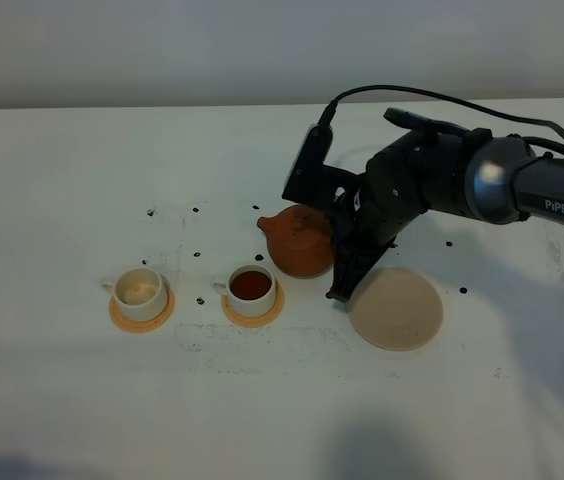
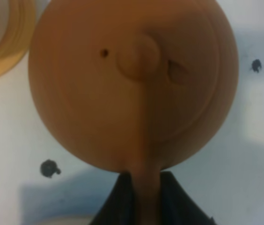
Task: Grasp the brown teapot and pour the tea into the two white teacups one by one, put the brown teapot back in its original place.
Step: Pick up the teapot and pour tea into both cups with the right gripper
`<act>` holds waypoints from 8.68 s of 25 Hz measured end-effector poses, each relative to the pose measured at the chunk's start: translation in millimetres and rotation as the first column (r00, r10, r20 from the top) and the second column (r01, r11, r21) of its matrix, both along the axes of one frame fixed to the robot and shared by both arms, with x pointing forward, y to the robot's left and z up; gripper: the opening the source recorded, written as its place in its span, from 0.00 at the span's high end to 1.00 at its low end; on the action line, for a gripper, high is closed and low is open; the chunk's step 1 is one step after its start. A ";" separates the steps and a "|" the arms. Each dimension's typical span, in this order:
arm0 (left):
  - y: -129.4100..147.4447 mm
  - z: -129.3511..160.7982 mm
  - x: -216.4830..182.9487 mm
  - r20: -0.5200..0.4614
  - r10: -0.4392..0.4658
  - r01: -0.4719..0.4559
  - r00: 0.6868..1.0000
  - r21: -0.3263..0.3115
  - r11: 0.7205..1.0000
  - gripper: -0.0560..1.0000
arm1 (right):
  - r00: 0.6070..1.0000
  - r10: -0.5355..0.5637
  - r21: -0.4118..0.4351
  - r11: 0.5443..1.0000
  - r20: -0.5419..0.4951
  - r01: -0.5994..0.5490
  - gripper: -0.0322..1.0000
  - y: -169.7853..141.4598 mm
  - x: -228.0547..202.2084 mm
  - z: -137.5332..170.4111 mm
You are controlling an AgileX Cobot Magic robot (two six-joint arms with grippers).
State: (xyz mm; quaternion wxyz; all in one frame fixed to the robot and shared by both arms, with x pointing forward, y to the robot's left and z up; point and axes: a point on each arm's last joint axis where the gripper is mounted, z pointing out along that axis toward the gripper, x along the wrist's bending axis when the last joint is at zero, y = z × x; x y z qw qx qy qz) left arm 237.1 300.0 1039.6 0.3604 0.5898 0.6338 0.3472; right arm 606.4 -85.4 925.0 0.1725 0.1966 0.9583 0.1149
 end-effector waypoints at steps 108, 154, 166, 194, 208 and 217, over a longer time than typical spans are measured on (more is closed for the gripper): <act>0.0 -0.1 -0.1 -0.002 0.000 0.000 1.000 0.000 1.000 0.44 | 0.458 0.827 -0.621 0.553 0.326 -0.555 0.85 127.9 -38.0 25.6; 0.0 -0.1 -0.1 -0.002 0.000 0.000 1.000 0.000 1.000 0.44 | 0.282 0.914 -0.749 0.402 0.292 -0.528 0.85 132.4 -34.5 32.3; 0.0 -0.1 -0.1 -0.002 0.000 0.000 1.000 0.000 1.000 0.44 | 0.264 0.922 -0.764 0.383 0.283 -0.519 0.85 132.6 -34.0 33.1; 0.0 -0.1 -0.1 -0.002 0.000 0.000 1.000 0.000 1.000 0.44 | 0.222 0.938 -0.791 0.345 0.267 -0.506 0.85 133.7 -33.5 34.5; 0.0 -0.1 -0.1 -0.002 0.000 0.000 1.000 0.000 1.000 0.44 | 0.205 0.943 -0.802 0.330 0.260 -0.498 0.85 134.2 -33.2 35.2; 0.0 -0.1 -0.1 -0.002 0.000 0.000 1.000 0.000 1.000 0.44 | 0.190 0.949 -0.814 0.313 0.251 -0.489 0.85 134.4 -32.9 35.9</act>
